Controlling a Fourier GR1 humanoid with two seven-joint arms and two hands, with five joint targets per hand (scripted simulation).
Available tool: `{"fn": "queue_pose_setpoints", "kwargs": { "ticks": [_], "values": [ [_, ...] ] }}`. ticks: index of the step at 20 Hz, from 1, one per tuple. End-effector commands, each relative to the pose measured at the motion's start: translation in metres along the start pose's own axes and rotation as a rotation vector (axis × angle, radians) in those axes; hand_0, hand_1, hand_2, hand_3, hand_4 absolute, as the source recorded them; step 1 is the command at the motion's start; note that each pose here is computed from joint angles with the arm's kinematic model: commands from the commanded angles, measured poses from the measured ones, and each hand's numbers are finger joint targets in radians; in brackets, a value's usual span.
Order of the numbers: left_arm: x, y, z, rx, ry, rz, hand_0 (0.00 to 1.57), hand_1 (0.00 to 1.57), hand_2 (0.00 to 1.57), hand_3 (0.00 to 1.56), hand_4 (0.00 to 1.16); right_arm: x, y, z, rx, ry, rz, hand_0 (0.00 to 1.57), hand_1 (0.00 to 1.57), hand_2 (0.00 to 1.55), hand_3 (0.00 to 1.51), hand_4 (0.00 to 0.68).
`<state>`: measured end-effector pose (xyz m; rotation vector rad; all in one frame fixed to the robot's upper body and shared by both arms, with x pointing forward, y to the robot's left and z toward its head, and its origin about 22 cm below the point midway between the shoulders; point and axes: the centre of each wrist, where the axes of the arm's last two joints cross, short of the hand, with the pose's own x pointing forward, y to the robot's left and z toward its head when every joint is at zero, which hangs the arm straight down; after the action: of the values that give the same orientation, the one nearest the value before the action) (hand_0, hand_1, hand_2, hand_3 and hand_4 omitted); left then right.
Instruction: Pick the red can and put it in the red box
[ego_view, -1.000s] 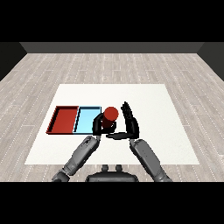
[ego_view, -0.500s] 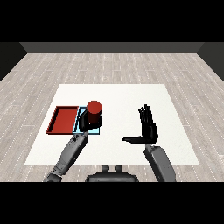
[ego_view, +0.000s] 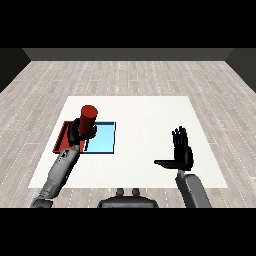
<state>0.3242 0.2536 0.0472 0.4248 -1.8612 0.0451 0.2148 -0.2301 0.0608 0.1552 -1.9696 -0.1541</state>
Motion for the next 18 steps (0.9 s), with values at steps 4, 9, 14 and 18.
{"fn": "queue_pose_setpoints", "kwargs": {
  "ticks": [4,9,14,18],
  "values": [
    [-0.053,0.076,-0.0132,0.049,0.234,-0.269,1.57,1.57,1.55,1.5,1.11,-0.016,-0.017,-0.006,-0.038,0.03,0.002,0.0,0.0,0.0,0.0,0.0],
    [-0.081,0.104,-0.0243,0.087,0.431,-0.484,1.57,1.57,1.55,1.47,1.05,-0.03,-0.019,-0.007,-0.041,0.041,0.034,0.0,0.0,0.0,0.0,0.0],
    [-0.111,0.119,-0.0145,0.078,0.624,-0.62,0.94,0.94,0.85,0.67,0.89,-0.035,-0.018,-0.02,-0.049,0.034,0.023,0.0,0.0,0.0,0.0,0.0],
    [-0.135,0.105,0.0089,0.049,0.73,-0.637,0.0,0.0,0.32,0.0,0.71,-0.046,-0.025,-0.018,-0.054,0.03,0.04,0.0,0.0,0.0,0.0,0.0]
  ]
}}
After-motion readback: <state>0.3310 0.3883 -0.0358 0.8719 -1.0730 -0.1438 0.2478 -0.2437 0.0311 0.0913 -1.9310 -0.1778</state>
